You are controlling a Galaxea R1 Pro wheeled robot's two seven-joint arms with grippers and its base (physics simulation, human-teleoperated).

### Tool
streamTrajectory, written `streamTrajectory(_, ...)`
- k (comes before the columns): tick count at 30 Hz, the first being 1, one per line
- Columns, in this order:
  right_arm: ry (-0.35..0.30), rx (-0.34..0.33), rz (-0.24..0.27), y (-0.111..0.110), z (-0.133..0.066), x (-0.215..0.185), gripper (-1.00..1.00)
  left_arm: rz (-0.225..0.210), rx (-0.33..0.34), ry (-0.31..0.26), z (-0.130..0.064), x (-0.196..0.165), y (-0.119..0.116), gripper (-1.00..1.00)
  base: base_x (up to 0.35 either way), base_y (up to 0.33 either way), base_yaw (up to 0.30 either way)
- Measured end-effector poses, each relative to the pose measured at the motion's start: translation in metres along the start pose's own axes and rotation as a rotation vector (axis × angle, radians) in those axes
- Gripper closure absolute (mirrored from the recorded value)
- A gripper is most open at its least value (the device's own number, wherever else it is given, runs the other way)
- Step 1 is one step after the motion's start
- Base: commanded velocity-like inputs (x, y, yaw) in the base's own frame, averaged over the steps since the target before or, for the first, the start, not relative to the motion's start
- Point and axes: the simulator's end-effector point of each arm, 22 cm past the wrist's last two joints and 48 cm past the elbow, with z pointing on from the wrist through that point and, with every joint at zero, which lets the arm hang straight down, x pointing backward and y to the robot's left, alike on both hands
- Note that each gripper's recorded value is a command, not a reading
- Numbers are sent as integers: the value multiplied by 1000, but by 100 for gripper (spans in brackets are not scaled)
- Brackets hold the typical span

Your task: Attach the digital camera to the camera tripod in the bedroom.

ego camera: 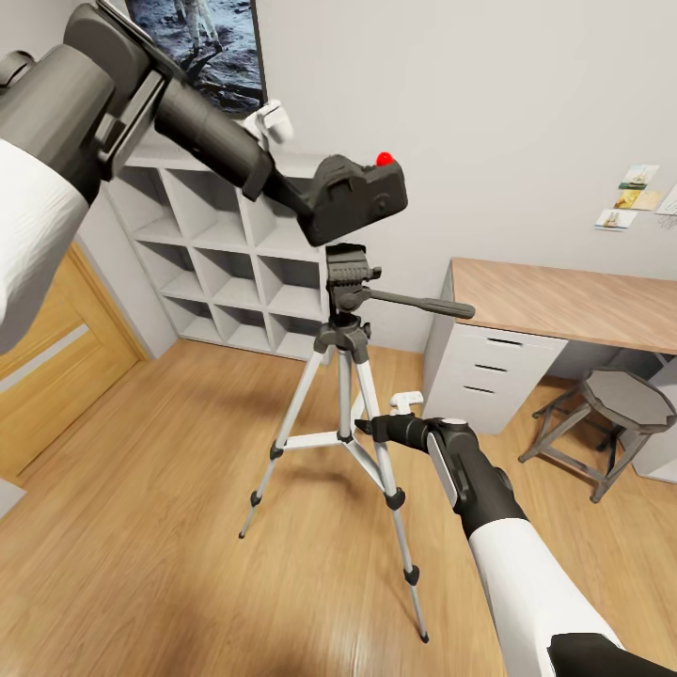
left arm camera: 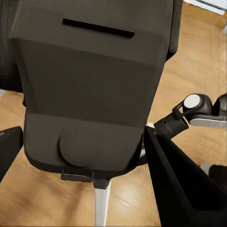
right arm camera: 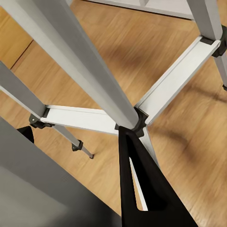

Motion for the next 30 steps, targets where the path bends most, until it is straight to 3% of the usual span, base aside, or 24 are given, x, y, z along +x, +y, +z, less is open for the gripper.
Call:
streamTrajectory(5,0,0,0,0,0,0,100,-20,39,-39,-1,-10,-10,100,0,0,0)
streamTrajectory(9,0,0,0,0,0,0,100,-21,34,-36,-1,-9,-9,100,0,0,0)
streamTrajectory(23,0,0,0,0,0,0,100,9,-57,-27,-1,-12,5,100,0,0,0)
streamTrajectory(30,1,0,1,0,0,0,100,22,-91,53,15,3,10,100,0,0,0)
